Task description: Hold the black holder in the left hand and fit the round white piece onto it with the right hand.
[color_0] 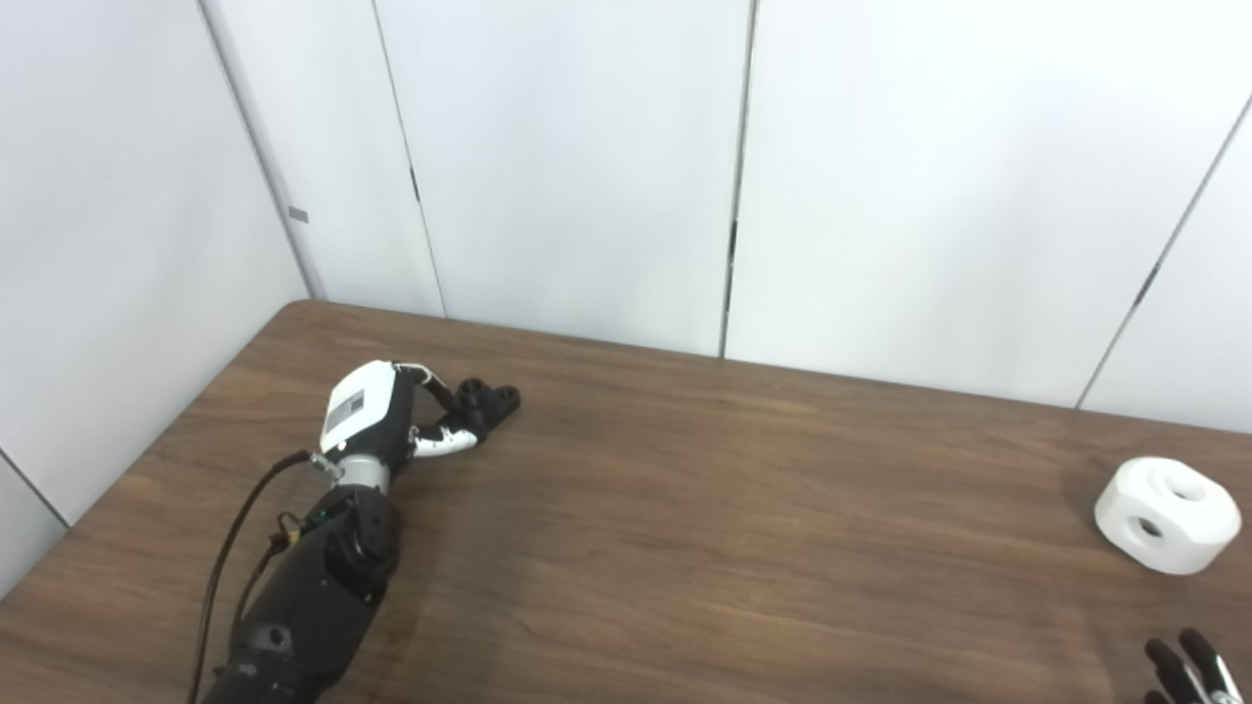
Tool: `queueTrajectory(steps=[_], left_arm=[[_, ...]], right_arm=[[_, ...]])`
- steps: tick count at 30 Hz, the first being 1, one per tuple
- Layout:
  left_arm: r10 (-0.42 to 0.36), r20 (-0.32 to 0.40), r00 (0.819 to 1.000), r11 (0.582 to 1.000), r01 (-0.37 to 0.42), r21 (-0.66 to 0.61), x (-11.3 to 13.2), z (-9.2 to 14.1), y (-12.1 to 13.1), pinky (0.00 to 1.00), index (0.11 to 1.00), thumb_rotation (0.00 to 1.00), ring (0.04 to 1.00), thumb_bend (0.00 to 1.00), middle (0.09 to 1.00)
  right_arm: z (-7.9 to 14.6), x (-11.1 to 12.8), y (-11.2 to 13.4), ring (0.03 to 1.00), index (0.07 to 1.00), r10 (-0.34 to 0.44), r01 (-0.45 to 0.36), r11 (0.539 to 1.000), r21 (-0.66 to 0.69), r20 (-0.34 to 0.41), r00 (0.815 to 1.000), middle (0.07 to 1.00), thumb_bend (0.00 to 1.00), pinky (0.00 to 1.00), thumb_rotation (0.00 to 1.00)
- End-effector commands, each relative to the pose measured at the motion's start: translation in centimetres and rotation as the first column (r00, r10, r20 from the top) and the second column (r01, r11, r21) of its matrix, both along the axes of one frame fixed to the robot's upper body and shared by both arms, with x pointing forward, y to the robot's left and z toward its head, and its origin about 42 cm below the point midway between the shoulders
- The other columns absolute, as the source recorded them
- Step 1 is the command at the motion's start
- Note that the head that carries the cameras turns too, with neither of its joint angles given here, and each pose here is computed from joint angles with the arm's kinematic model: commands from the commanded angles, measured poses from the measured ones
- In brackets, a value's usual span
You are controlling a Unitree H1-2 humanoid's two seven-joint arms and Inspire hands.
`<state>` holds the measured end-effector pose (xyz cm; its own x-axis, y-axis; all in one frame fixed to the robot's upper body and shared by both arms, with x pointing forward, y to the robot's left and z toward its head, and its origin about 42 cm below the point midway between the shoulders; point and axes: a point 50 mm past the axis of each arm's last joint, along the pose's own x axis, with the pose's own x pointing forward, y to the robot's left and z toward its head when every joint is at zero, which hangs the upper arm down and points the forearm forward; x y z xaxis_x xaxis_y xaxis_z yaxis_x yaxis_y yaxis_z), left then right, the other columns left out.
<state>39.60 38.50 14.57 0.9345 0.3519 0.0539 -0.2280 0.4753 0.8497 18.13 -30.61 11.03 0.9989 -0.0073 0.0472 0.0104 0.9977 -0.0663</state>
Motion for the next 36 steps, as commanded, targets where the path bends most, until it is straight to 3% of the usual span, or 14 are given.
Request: queueTrajectory(steps=[1, 14, 24, 31, 36], left_arm=[[-0.005, 0.045, 0.999, 1.000, 0.004, 0.018, 0.6, 1.6, 0.6, 0.94, 0.484, 0.05, 0.917, 0.52, 0.795], [-0.045, 0.007, 0.999, 0.998, 0.044, 0.046, 0.3, 1.4, -0.1, 0.87, 0.485, 0.05, 0.893, 0.52, 0.798], [-0.153, -0.038, 0.988, 0.988, 0.154, 0.022, -1.3, 0.8, -2.1, 0.82, 0.484, 0.05, 0.896, 0.52, 0.797], [-0.298, -0.066, 0.952, 0.954, 0.300, 0.026, -3.2, -0.6, -5.6, 0.83, 0.486, 0.06, 0.896, 0.52, 0.806], [-0.408, -0.084, 0.909, 0.911, 0.411, 0.026, -4.9, -0.8, -8.6, 0.86, 0.486, 0.06, 0.904, 0.52, 0.808]], right_arm=[[-0.8, -1.0, -0.1, 1.000, 0.979, -0.015, 0.015, 1.000, 0.004, -0.038, 0.999, 0.947, 0.57, 1.00, 1.00], [-0.6, -0.9, 0.3, 1.000, 0.971, -0.020, 0.021, 1.000, 0.019, -0.044, 0.999, 0.942, 0.56, 1.00, 1.00], [-0.5, -0.8, 1.0, 1.000, 0.966, -0.024, 0.024, 1.000, 0.005, -0.035, 0.999, 0.932, 0.58, 1.00, 1.00], [-0.4, -0.7, 1.4, 0.986, 0.960, -0.021, 0.021, 1.000, 0.006, -0.024, 1.000, 0.927, 0.58, 1.00, 1.00], [-0.3, -0.6, 1.8, 0.984, 0.952, -0.022, 0.021, 1.000, -0.002, -0.022, 1.000, 0.920, 0.59, 1.00, 1.00]])
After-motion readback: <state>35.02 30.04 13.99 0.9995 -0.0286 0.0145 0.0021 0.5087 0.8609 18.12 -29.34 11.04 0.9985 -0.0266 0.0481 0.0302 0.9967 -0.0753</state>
